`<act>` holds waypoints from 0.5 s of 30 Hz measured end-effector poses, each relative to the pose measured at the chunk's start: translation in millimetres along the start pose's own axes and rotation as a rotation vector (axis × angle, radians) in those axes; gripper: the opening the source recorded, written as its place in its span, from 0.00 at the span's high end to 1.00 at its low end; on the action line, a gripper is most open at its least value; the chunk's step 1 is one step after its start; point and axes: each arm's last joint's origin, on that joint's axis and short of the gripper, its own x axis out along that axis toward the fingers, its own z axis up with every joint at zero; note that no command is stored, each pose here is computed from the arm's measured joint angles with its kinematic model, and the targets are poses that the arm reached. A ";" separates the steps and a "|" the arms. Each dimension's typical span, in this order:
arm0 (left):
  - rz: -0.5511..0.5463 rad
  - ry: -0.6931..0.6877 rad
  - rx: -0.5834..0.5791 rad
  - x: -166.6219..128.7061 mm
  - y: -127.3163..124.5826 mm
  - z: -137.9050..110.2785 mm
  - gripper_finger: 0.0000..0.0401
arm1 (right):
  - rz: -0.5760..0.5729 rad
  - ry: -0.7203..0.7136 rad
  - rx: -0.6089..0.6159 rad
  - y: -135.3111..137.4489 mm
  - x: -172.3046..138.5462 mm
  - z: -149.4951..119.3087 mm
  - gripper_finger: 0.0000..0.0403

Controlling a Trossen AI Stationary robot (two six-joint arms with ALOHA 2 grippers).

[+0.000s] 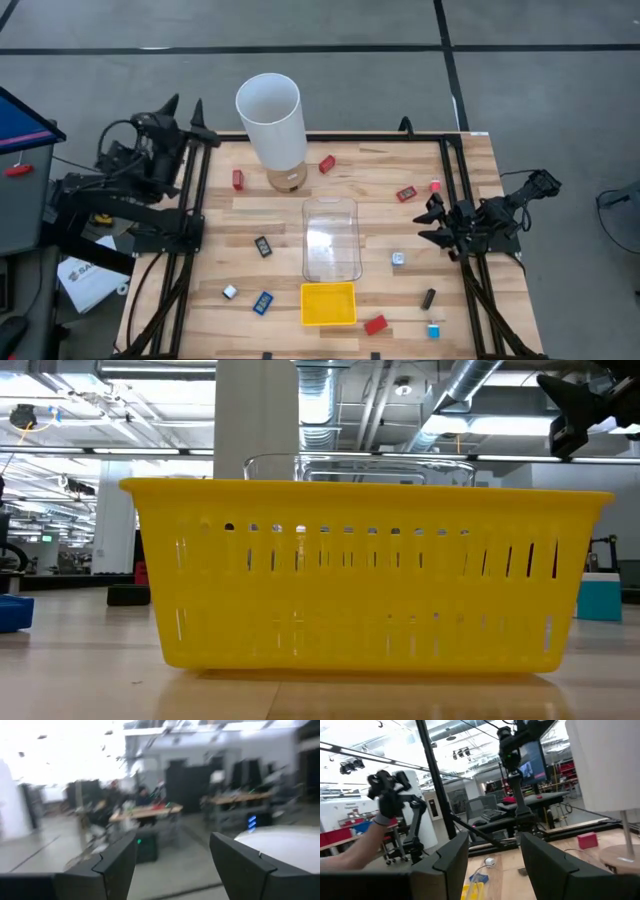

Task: Pick & Place Office items
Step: Put the bottom red charger adapter into the transparent bin

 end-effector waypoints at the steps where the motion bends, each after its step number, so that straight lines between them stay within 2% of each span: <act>1: -0.025 -0.020 -0.020 -0.5 -0.5 8.2 0.39 | -0.001 0.000 -0.001 0.0 0.0 0.0 0.57; 3: -0.052 -0.039 -0.041 0.1 -3.7 23.3 0.40 | -0.003 0.000 -0.006 -0.1 0.0 0.0 0.57; 6: -0.032 -0.010 0.053 6.0 -14.1 43.4 0.40 | -0.003 0.000 -0.008 -0.1 0.0 -0.1 0.57; 10: 0.079 0.111 0.216 25.1 -37.0 65.1 0.40 | -0.003 0.001 -0.004 -0.1 0.0 -0.1 0.57; 12: 0.156 0.160 0.250 40.4 -47.8 70.7 0.40 | -0.002 0.001 -0.003 -0.1 0.0 -0.2 0.57; 15: 0.291 0.207 0.262 64.3 -45.6 74.1 0.40 | 0.008 0.009 0.010 0.7 -0.2 -0.8 0.57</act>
